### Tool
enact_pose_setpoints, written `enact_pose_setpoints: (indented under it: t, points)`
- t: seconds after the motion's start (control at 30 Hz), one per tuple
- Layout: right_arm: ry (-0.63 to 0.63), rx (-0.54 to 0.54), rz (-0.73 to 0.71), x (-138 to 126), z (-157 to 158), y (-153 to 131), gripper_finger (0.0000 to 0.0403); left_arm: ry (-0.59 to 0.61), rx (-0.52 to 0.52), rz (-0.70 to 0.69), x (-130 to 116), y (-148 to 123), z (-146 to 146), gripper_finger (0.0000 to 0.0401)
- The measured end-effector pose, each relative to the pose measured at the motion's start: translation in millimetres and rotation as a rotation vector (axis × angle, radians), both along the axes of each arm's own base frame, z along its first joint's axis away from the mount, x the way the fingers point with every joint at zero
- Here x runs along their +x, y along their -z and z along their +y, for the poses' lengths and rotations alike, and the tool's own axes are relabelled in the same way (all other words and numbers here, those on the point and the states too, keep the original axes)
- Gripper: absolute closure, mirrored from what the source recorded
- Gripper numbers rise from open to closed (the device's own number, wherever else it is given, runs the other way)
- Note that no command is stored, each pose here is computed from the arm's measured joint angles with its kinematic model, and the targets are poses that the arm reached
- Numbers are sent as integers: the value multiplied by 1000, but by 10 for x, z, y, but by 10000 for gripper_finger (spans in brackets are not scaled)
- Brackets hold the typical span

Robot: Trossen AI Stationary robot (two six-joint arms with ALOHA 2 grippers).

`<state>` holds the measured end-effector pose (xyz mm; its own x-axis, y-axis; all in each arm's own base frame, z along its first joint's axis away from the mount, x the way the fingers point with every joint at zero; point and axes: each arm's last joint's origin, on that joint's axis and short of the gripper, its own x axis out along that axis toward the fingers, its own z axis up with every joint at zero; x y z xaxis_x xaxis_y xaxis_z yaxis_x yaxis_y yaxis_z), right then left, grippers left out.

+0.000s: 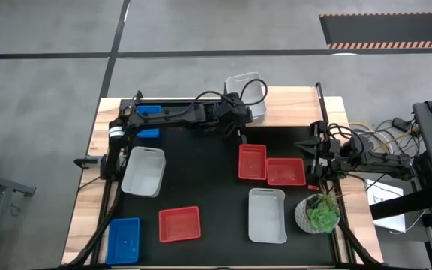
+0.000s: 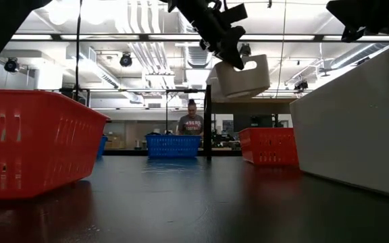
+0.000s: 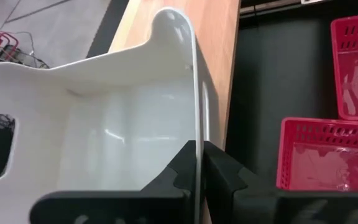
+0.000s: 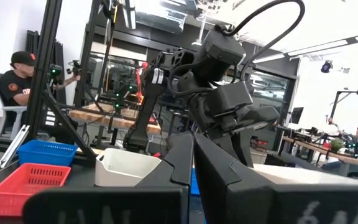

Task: Stack baskets on shelf by color
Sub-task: Put the top right gray bin on the shelf, then put the top left red bin on the shelf

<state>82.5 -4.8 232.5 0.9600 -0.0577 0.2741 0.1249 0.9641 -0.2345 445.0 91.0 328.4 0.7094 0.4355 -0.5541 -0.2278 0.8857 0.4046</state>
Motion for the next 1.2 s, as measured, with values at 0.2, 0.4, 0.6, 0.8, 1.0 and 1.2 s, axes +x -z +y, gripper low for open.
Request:
enact_pose_setpoints:
  t: [0.2,0.4,0.6,0.8,1.0,1.2]
  points:
    - [0,1,0,0,0,-1,394,3,2,11,-5,7,1,397]
    - [-1,3,0,0,0,0,394,3,2,21,-12,12,5,347]
    - [0,1,-1,0,0,0,394,2,3,19,-16,6,9,300]
    - [-1,2,-6,-1,0,-5,394,4,3,-22,-111,-173,-44,283]
    - [0,1,-6,-2,0,-5,394,34,6,-64,-274,-435,-211,282]
    - [7,5,2,2,-3,2,394,117,-126,-120,-496,-686,-679,282]
